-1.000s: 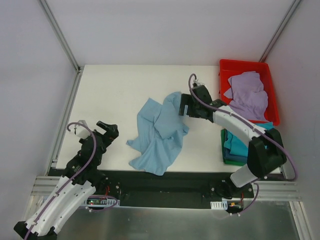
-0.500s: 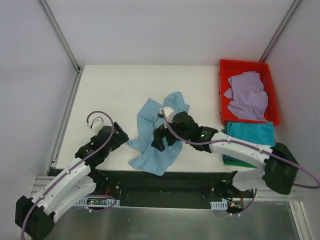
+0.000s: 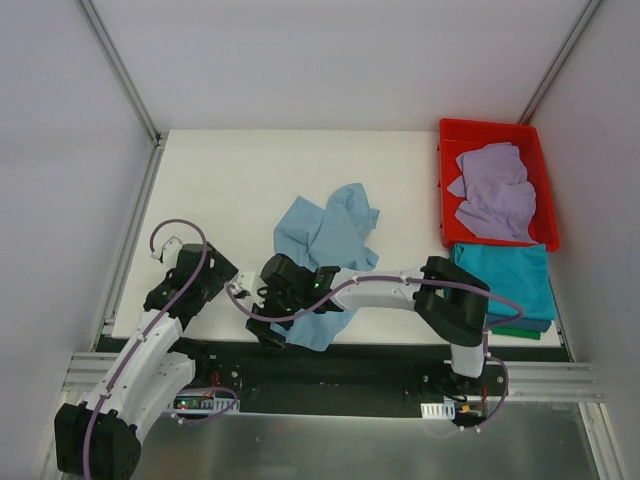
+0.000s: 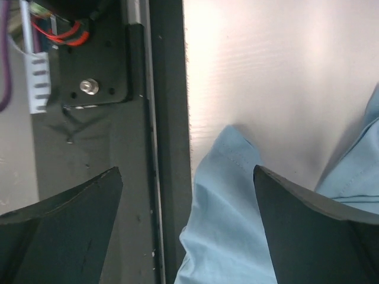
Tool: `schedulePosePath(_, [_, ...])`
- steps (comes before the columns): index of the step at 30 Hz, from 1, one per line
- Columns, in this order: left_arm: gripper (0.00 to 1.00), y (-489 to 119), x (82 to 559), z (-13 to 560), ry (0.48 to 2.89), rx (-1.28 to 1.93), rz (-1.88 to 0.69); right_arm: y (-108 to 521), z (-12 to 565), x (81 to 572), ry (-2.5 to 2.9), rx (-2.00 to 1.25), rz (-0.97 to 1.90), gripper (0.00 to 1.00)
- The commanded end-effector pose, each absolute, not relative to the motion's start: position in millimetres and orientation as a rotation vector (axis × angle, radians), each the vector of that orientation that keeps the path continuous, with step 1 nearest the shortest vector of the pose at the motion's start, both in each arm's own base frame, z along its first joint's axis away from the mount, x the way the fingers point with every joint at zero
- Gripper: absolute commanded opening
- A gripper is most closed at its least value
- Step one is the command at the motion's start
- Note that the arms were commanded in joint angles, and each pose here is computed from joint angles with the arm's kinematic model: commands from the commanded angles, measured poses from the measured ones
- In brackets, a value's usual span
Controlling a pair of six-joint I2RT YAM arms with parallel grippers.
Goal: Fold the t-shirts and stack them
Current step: Flatten out the tshirt
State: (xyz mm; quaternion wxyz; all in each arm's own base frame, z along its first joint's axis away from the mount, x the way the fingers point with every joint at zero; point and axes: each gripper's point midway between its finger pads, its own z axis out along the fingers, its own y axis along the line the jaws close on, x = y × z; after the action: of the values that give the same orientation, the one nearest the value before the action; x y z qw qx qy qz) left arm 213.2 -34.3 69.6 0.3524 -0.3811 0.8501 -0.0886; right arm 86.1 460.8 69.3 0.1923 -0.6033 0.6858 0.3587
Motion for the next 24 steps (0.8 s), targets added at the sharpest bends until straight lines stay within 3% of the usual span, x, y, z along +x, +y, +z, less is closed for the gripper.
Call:
schedulePosePath(1, [0.99,-31.7,209.2,65.2,2.237,-0.968,-0.201,464.0,49.3,100.9,1.953,-1.709,0.89,0.93])
schedulePosePath(8, [0.99,-30.4,207.4,63.6,2.232,-0.966,-0.199,438.6,11.6,107.2,2.014,-1.789,0.536,0.73])
schedulePosePath(12, [0.99,-29.9,206.2,62.2,2.22,-0.984,-0.205,438.0,9.8,106.6,1.983,-1.779,0.435,0.29])
schedulePosePath(13, [0.99,-30.8,206.5,63.3,2.22,-0.981,-0.212,435.6,11.1,117.0,1.983,-1.731,0.36,0.23])
schedulePosePath(19, [0.99,-36.5,206.8,69.6,2.218,-0.945,-0.261,437.0,47.4,146.4,1.932,-1.527,0.27,0.0])
schedulePosePath(24, [0.99,-49.6,206.4,75.5,2.233,-0.908,-0.355,428.4,136.3,172.2,1.833,-1.235,0.389,0.0])
